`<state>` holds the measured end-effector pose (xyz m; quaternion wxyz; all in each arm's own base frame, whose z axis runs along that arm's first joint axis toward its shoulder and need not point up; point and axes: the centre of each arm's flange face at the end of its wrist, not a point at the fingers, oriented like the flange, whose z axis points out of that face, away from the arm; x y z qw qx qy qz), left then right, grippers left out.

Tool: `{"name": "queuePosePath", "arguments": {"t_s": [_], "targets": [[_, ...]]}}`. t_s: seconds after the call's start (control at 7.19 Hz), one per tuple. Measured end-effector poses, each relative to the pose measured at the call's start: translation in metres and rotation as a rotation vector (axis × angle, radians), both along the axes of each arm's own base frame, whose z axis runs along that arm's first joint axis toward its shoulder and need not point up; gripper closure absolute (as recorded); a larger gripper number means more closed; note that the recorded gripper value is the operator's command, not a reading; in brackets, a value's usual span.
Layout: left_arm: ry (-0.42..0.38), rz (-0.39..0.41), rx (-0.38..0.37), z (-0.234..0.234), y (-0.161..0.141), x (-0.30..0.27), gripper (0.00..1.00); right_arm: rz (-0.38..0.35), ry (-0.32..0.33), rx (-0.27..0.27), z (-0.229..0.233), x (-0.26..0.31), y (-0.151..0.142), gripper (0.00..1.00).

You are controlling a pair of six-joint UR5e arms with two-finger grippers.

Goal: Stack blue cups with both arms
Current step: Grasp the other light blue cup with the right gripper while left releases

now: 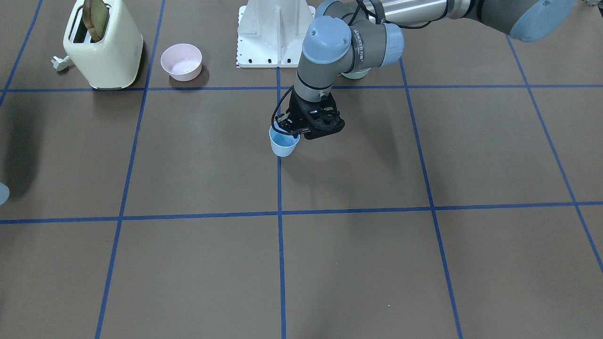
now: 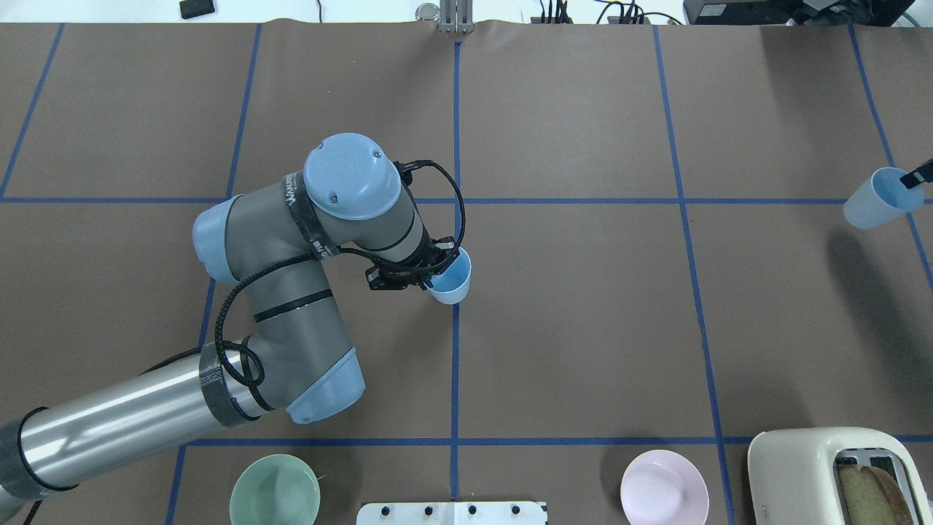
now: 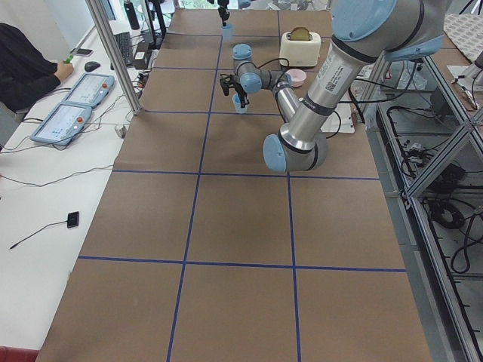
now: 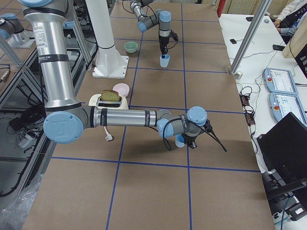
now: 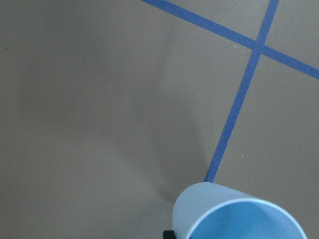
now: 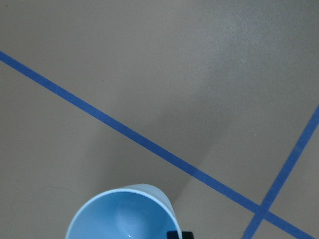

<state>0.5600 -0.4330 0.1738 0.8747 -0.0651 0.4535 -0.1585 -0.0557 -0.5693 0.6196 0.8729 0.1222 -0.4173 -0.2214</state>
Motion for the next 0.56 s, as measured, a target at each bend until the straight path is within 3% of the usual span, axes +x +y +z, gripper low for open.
{"name": "queuePosePath", "arguments": {"t_s": [0.14, 0.56], "targets": [[-0.006, -0.003, 0.006, 0.0, 0.002, 0.005, 0.92, 0.016, -0.017, -0.003, -0.014, -0.001, -0.003, 1.0], [-0.013, -0.003, 0.01, 0.002, 0.003, 0.011, 0.84, 0.069, -0.042, -0.027, -0.086, -0.006, -0.018, 1.0]]}}
